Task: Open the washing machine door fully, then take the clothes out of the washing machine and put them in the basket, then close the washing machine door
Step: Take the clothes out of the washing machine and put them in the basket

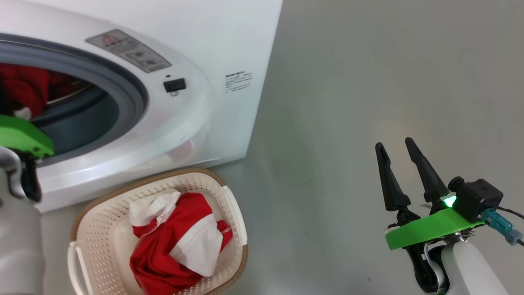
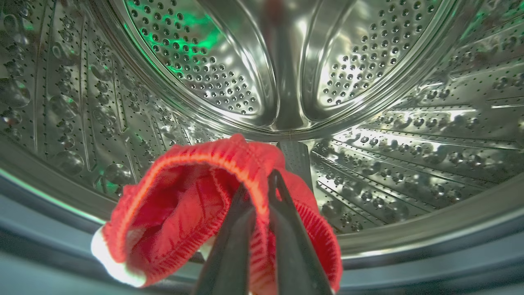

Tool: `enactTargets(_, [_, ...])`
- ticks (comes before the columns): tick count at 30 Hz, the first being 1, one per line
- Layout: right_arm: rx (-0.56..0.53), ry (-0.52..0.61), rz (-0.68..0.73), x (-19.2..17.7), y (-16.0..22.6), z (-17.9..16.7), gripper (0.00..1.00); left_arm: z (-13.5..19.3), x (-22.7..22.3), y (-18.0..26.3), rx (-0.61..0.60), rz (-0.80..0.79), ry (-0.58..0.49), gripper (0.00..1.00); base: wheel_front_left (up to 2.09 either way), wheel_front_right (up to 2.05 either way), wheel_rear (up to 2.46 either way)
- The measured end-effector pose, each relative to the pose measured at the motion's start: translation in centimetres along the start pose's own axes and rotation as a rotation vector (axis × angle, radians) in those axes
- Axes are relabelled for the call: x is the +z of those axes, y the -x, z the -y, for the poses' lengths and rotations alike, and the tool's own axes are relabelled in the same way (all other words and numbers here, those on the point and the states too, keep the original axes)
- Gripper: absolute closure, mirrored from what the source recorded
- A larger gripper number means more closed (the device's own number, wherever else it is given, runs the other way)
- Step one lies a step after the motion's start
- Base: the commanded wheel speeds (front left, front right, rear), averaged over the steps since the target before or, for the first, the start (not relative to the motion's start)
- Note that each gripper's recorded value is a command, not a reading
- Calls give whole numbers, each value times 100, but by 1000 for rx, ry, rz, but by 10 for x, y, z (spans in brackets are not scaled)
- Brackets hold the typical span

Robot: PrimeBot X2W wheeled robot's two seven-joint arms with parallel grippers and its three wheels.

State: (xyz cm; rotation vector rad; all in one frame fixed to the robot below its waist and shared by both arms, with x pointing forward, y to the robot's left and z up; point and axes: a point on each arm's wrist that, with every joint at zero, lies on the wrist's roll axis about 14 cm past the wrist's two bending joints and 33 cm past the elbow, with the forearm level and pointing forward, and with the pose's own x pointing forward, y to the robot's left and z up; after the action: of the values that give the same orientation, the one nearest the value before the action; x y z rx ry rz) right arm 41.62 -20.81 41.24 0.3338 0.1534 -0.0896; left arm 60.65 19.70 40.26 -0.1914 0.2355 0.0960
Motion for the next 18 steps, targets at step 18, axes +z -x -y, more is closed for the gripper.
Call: enactTargets(18, [74,4,11,6,23,-26,0,-1,63,104,-64,294,38,100,0,0,0])
